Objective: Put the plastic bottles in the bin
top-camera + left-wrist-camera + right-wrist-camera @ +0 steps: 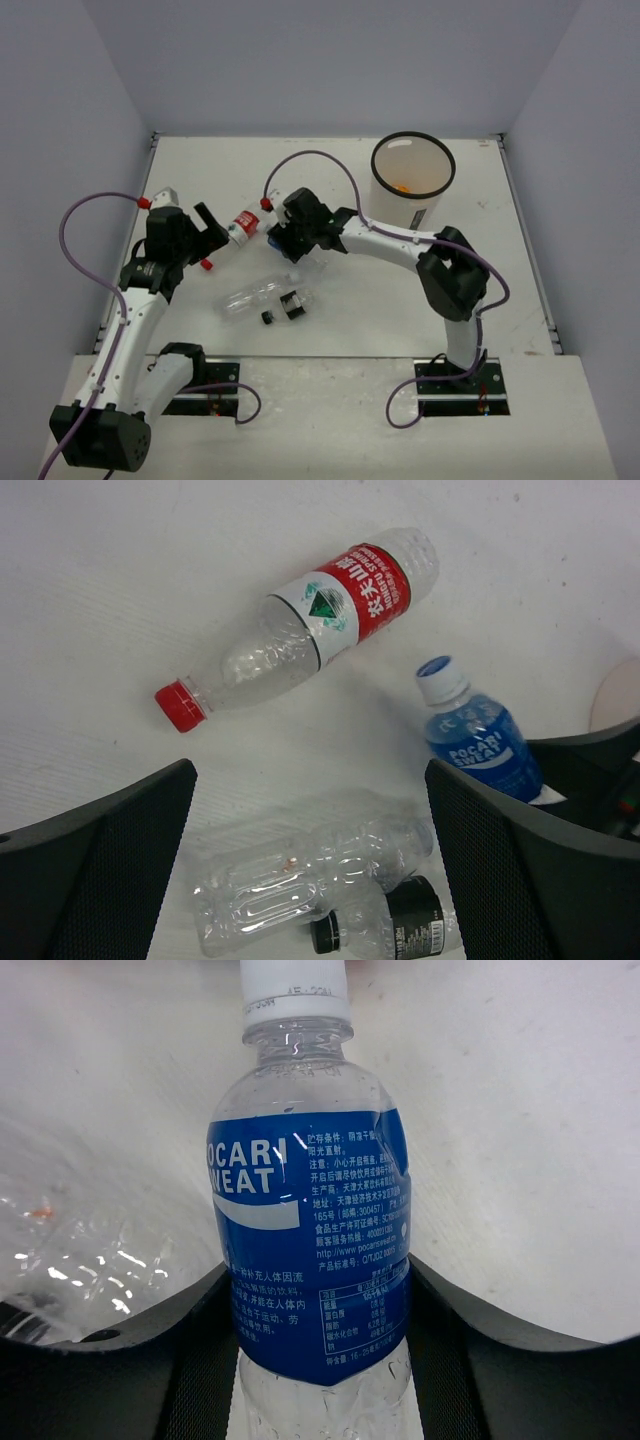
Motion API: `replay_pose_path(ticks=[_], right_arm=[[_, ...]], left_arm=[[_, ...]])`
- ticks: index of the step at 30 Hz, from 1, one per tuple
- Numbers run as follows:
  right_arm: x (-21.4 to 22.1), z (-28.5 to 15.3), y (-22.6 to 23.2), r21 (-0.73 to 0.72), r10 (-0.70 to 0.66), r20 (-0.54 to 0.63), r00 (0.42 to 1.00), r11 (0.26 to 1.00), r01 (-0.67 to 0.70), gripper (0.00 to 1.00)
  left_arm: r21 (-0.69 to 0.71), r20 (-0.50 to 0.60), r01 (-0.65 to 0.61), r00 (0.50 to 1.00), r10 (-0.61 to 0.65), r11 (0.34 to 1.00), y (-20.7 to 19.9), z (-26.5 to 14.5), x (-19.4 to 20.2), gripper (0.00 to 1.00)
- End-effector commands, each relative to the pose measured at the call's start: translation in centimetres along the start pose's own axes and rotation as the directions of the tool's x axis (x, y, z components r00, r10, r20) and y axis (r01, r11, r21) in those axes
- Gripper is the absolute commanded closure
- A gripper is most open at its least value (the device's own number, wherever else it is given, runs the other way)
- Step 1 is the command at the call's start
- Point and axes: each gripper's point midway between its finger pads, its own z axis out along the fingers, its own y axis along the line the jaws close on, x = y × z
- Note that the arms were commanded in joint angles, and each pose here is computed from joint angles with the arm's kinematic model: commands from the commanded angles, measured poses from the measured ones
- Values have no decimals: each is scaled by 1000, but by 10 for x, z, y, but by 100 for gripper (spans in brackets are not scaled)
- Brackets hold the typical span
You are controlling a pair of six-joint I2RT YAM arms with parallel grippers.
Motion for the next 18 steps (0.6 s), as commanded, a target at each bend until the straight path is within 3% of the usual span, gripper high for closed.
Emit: replay_pose_path(ticks=[1,8,11,14,18], right_arm=[[-76,-89,-12,106,-5,259,966,994,-23,68],[-129,-221,-45,273,-27,515,857,953,-134,71],[-150,-296,-73,338,-45,663,748,908,-245,68],[-156,-360,-118,366,-55,778,626,849,-381,74],[-152,-408,-162,341,-64,871,487,792,-506,73]], left_arm=[[-14,11,7,1000,-7,1000,4,1,-1,0],[1,2,3,1000,-3,1000,-1,4,-3,0],[10,0,1,1000,-1,1000,-3,5,-3,0],[16,-2,-3,1000,3,1000,-4,5,-3,0],[25,-1,-14,1000,14,1000,-6,2,-4,0]])
